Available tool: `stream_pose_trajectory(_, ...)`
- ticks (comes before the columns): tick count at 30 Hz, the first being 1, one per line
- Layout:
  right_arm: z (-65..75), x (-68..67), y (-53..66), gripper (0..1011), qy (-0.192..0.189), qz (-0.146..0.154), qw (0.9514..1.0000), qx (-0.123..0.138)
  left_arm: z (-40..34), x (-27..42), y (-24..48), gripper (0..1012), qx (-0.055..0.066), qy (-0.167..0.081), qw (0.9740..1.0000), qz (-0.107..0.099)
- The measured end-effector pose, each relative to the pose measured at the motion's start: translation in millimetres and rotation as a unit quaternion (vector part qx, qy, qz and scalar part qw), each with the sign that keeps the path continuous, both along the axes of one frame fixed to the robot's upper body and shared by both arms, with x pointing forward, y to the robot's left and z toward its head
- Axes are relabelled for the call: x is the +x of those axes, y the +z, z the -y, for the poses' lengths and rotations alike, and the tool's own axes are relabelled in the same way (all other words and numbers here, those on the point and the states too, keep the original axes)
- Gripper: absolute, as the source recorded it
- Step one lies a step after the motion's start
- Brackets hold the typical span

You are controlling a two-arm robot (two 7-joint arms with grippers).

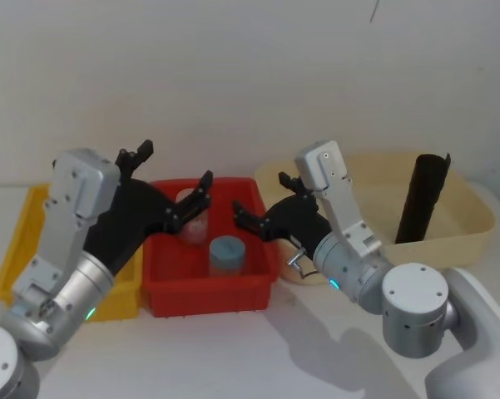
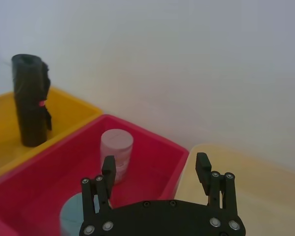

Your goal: Pick up the garbage bag with the one hand and transfer it to the other hand.

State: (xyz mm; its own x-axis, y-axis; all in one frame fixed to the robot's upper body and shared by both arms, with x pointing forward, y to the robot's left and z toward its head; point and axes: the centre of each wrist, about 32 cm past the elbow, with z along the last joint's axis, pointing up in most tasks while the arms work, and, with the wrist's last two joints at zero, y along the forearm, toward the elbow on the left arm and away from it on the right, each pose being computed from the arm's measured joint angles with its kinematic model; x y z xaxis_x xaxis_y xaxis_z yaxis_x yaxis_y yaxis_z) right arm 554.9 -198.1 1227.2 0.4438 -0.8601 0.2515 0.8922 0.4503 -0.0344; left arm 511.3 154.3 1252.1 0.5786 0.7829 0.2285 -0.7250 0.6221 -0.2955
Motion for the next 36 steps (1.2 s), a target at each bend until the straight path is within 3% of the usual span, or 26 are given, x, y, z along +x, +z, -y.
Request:
stream_pose_trajectory(13, 1.6, -9.6, -3.2, 1001, 0.019, -0.03, 0.9994, -0.006, -4.8, -6.0, -4.2, 1001, -0.003, 0.012, 0.9999, -0.003)
stream_pose_trajectory(26, 4.2, -23.8, -3.6, 1001, 0.047, -0.072, 0.9961, 0.019, -6.4, -8.3, -5.6, 1001, -0.005, 0.015, 0.9999, -0.004)
stream_pose_trajectory(36, 0.8, -32.0, -4.0, 1001, 0.069, -0.087, 0.9934, 0.027, -6.7, -8.9, -6.1, 1001, -0.005, 0.016, 0.9998, -0.005)
